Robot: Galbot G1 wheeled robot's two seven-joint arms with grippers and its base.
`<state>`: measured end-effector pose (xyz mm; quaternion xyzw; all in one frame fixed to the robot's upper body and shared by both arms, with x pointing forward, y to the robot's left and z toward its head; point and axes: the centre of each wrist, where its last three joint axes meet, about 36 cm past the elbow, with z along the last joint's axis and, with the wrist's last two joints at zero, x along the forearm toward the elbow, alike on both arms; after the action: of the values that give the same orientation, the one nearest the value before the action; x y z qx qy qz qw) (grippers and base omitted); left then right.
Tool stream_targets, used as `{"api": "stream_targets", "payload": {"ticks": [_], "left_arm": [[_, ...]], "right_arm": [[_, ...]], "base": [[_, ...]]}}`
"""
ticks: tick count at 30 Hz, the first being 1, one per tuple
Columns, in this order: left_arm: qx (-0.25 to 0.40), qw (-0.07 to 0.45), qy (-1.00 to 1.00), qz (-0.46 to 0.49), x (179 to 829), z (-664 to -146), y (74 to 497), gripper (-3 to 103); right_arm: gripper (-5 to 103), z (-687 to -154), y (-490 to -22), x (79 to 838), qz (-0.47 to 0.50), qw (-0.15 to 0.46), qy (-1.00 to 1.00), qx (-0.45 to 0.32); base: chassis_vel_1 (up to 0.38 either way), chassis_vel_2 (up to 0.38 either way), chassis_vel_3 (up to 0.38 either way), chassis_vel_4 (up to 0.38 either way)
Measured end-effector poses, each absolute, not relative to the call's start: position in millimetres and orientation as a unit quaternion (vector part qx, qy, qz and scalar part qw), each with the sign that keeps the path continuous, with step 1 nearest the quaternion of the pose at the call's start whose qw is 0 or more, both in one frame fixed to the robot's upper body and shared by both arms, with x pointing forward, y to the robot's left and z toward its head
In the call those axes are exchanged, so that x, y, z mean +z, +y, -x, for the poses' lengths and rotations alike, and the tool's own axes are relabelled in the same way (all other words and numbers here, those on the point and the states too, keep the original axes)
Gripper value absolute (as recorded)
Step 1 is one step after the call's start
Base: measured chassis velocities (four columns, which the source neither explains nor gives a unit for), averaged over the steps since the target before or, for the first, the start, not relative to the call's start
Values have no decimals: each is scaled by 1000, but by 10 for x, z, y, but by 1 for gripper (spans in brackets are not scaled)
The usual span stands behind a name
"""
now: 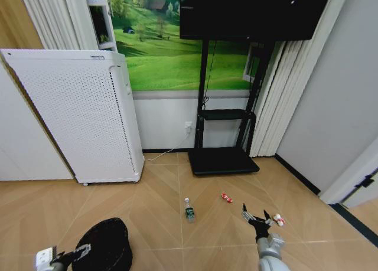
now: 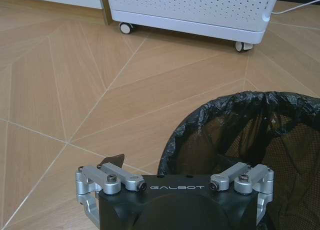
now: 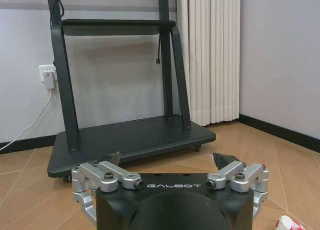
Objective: Pick up the trash bin and place the garbage on the floor into it.
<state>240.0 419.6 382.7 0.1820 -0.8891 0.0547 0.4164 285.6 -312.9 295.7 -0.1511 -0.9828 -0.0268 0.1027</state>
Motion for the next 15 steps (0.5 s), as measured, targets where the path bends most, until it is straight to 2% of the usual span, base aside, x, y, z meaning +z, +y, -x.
{"api": "stream_targets", "payload": {"ticks": [4, 5, 8, 10, 11, 14, 15], "left_arm": [[56, 421, -887, -179, 3749, -2439, 4153, 100], [56, 422, -887, -179, 3738, -2447, 4147, 103], [56, 423, -887, -177, 3717, -2460, 4138, 100], [58, 425, -886, -177, 3696, -2472, 4138, 90], [58, 425, -886, -177, 3696, -2472, 4138, 90], [58, 426, -885, -177, 3682, -2470, 4143, 74], [58, 426, -885, -177, 3682, -2470, 4143, 74]], "right_arm": [[100, -2883, -3126, 2949, 153, 102, -983, -26], [100, -2886, -3124, 2947, 153, 102, -983, -26], [100, -2889, -3119, 2940, 153, 103, -982, -27], [100, -2892, -3114, 2930, 153, 104, -982, -27], [100, -2892, -3114, 2930, 153, 104, -982, -27], [100, -2903, -3108, 2921, 153, 104, -982, -28], [100, -2903, -3108, 2921, 153, 104, -982, -28]], "base": [[0, 0, 0, 0], [0, 0, 0, 0], [0, 0, 0, 0], [0, 0, 0, 0], [0, 0, 0, 0], [0, 0, 0, 0], [0, 0, 0, 0]]}}
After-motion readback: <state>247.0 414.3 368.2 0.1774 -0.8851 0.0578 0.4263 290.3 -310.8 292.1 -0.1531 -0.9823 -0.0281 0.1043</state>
